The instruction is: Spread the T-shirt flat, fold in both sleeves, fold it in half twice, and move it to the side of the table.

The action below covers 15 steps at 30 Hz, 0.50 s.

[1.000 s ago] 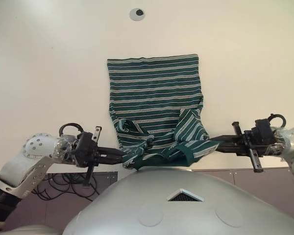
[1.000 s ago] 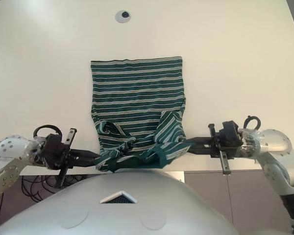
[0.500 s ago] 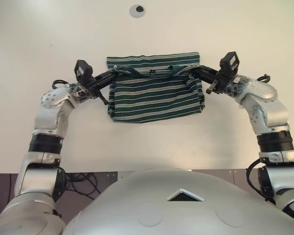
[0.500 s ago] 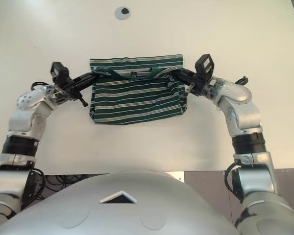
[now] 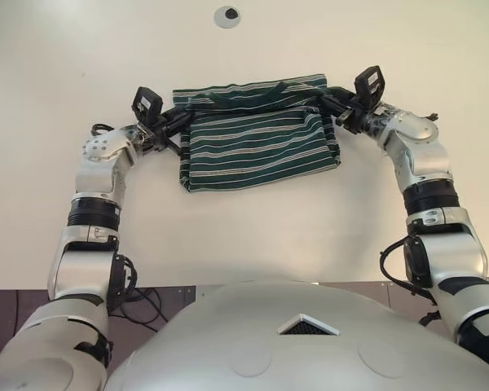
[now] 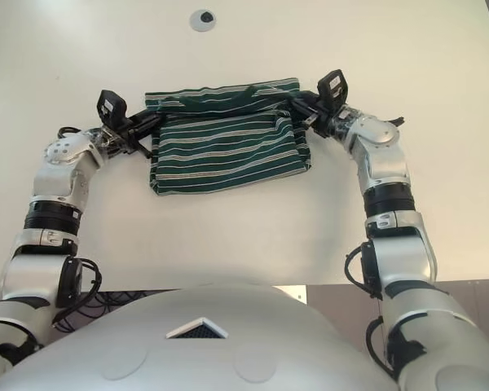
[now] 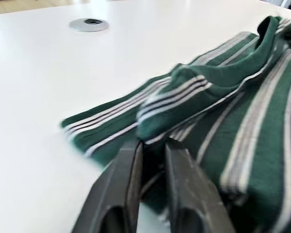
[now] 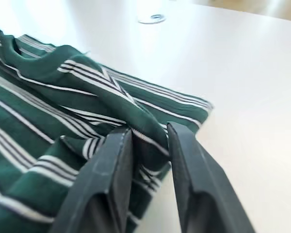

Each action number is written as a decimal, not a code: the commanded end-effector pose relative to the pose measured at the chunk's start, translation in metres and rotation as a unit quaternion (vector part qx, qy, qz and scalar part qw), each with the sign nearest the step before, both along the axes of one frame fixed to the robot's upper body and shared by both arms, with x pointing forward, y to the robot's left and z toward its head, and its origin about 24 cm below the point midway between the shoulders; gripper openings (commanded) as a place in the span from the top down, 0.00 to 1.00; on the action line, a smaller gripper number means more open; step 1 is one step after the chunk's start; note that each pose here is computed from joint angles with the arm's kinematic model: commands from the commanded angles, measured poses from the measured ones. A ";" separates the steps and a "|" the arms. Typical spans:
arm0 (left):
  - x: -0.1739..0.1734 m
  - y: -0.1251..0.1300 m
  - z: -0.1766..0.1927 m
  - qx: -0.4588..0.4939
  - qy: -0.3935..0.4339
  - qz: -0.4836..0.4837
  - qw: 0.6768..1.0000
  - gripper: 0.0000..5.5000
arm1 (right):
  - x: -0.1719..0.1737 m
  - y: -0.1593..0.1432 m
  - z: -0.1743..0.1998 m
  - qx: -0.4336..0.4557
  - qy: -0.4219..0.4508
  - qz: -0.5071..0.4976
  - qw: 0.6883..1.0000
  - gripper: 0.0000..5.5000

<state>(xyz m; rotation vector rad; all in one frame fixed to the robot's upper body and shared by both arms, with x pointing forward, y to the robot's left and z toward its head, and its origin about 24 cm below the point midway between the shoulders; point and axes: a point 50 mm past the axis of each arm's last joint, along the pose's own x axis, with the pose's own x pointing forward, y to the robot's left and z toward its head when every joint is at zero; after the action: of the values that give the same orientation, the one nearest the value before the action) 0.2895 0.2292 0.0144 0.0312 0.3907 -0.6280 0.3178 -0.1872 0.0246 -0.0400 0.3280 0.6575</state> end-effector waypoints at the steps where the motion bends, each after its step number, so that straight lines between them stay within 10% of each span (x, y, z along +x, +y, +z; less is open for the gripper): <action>1: 0.013 0.015 0.008 -0.018 0.006 0.069 0.997 0.77 | 0.017 -0.006 0.009 0.000 -0.034 -0.064 0.997 0.66; 8: 0.021 0.015 0.037 -0.069 -0.094 0.081 0.990 0.68 | 0.016 -0.004 0.027 -0.022 -0.161 -0.033 0.986 0.46; 15: -0.045 -0.049 0.057 -0.114 -0.172 -0.229 0.951 0.68 | -0.014 0.013 0.025 -0.153 -0.255 0.139 0.945 0.42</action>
<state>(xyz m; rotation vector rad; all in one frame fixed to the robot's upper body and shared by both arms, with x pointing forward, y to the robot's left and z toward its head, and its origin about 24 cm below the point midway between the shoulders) 0.2672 0.1944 0.0820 -0.0373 -0.0909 -0.9497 0.3096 -0.1669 0.0550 -0.4054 -0.1188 0.8066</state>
